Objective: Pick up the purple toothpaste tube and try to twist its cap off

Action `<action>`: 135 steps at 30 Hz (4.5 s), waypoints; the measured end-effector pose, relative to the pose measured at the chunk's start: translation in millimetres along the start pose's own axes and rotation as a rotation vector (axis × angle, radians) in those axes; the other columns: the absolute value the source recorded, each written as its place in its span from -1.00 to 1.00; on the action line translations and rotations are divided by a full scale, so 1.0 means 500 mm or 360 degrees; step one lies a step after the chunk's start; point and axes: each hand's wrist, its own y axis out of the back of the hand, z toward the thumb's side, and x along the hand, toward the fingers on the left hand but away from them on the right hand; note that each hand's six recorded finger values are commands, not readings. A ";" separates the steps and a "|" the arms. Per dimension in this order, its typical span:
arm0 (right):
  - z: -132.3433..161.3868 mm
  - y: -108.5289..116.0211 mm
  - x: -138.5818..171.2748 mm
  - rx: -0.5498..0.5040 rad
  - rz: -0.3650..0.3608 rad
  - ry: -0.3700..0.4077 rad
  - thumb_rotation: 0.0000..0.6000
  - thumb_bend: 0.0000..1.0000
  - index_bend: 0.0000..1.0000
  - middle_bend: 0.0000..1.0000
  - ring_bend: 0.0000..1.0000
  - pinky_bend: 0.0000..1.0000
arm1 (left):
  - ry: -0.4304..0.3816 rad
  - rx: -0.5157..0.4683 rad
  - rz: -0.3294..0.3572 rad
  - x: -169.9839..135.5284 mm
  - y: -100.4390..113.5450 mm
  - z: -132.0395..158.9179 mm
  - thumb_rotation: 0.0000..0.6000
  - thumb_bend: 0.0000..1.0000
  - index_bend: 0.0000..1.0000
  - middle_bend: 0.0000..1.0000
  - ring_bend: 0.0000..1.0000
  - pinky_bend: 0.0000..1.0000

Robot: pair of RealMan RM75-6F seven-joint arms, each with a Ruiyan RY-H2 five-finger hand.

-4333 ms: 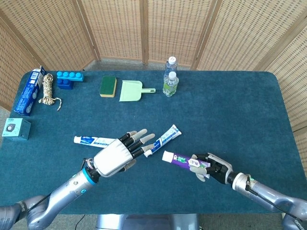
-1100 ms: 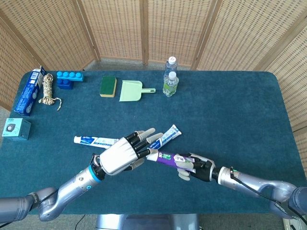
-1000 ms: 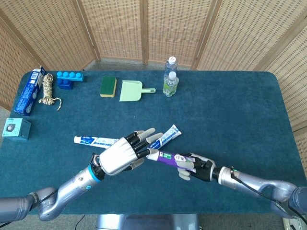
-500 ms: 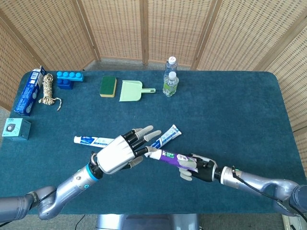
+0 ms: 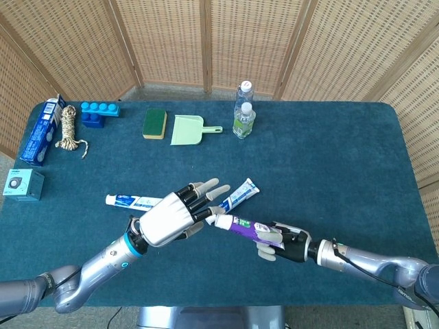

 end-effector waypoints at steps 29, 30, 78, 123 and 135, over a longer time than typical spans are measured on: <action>-0.006 -0.002 -0.017 -0.0026 0.0024 -0.0038 1.00 0.19 0.88 0.51 0.58 0.58 | -0.0069 -0.0025 0.0042 0.014 -0.002 0.022 1.00 -0.29 -0.26 -1.00 -1.00 -0.50; -0.006 -0.002 -0.017 -0.0031 0.0022 -0.0036 1.00 0.18 0.88 0.51 0.58 0.58 | -0.0069 -0.0024 0.0047 0.014 -0.001 0.022 1.00 -0.29 -0.25 -1.00 -1.00 -0.50; 0.046 0.072 0.038 -0.0055 -0.0136 0.0141 1.00 0.20 0.88 0.51 0.59 0.59 | 0.0159 -0.0047 0.0168 -0.077 0.073 -0.043 1.00 -0.29 -0.38 -1.00 -1.00 -0.48; 0.111 0.226 0.049 0.1610 -0.1260 0.0188 1.00 -0.41 0.04 -0.24 -0.44 -0.62 | 0.1075 0.0008 0.0297 -0.435 0.207 -0.213 1.00 -0.29 -0.43 -1.00 -1.00 -0.55; 0.103 0.237 0.065 0.1733 -0.1324 0.0201 0.74 -0.62 -0.58 -0.60 -0.78 -0.70 | 0.1117 0.0011 0.0318 -0.454 0.214 -0.216 1.00 -0.29 -0.44 -1.00 -1.00 -0.51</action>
